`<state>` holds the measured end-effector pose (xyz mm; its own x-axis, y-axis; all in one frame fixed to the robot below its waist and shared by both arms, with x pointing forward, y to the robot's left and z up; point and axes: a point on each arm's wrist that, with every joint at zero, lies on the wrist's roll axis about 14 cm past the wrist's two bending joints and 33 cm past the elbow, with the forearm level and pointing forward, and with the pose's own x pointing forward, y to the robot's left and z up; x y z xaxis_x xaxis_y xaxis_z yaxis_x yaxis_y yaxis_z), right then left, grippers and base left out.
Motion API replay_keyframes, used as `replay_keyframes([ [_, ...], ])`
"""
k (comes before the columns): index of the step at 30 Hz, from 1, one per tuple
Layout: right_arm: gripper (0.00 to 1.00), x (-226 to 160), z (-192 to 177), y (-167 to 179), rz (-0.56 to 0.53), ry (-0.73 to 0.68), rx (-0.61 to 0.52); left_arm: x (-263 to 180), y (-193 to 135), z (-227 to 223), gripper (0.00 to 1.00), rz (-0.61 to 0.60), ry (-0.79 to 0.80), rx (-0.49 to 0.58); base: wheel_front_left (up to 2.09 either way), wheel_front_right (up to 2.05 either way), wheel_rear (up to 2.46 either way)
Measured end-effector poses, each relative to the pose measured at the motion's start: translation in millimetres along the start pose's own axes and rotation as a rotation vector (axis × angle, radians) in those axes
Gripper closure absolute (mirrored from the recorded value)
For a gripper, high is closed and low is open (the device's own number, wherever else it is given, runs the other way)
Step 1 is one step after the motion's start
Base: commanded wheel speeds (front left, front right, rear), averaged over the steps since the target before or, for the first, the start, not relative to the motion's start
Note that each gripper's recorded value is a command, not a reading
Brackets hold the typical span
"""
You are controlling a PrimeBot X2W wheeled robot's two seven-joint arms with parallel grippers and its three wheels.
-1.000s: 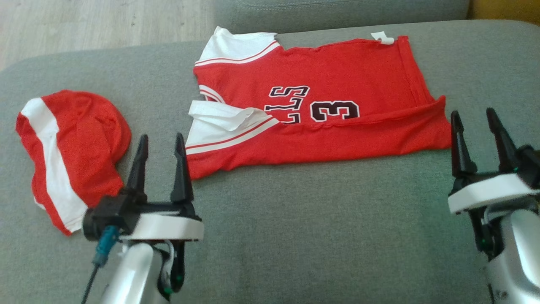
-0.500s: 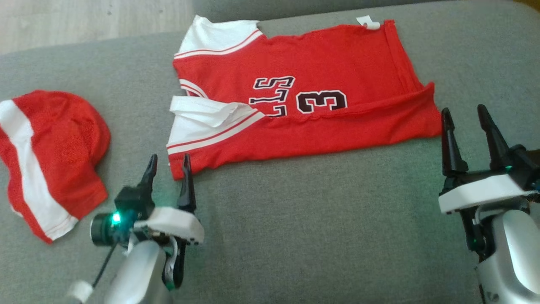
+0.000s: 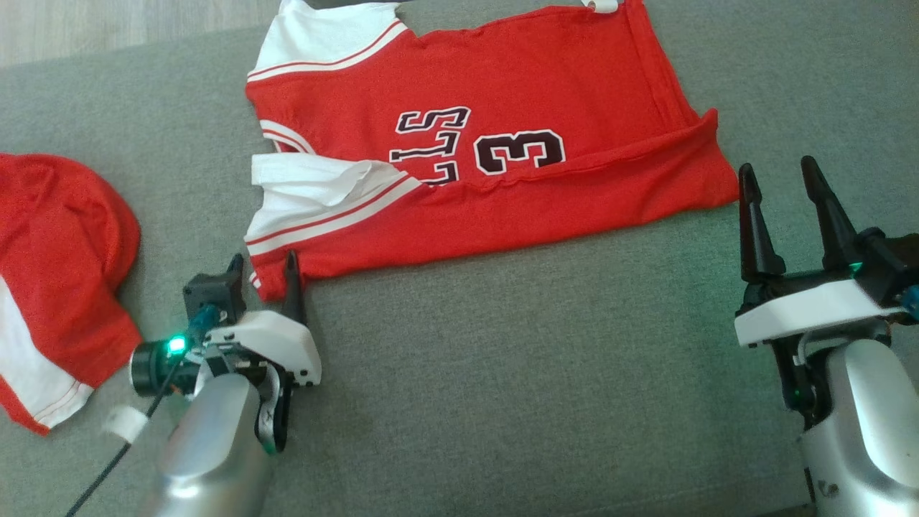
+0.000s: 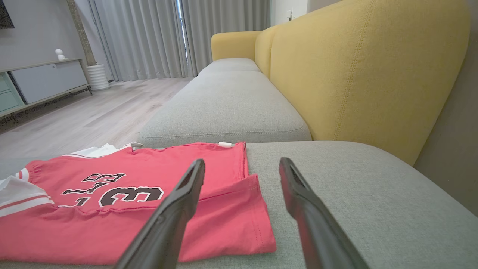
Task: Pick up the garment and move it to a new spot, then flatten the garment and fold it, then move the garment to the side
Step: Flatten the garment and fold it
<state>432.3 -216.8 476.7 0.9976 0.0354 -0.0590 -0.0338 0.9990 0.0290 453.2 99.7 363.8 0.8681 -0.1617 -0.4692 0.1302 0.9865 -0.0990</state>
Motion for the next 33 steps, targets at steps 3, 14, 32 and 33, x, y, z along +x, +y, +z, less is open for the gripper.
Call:
replay_keyframes([
  [3, 0.0, -0.7, -1.3, -0.7, -0.004, 0.003, 0.003, 4.5, -1.1, -2.0, 0.35, -0.009, 0.032, 0.017, 0.0, 0.0, 0.0],
  [14, 0.0, 8.5, -18.8, -7.2, -0.038, 0.099, 0.019, -1.6, -4.5, 50.9, 1.0, -0.037, -0.21, 0.007, 0.0, 0.0, 0.0],
  [32, 0.0, 30.5, -95.4, -21.6, -0.155, 0.489, 0.083, -14.7, -16.9, 81.5, 1.0, -0.089, -0.308, 0.01, 0.0, 0.0, 0.0],
  [33, 0.0, 30.9, -98.4, -22.5, -0.159, 0.503, 0.079, -14.3, -16.9, 80.4, 1.0, -0.09, -0.301, 0.012, 0.0, 0.0, 0.0],
])
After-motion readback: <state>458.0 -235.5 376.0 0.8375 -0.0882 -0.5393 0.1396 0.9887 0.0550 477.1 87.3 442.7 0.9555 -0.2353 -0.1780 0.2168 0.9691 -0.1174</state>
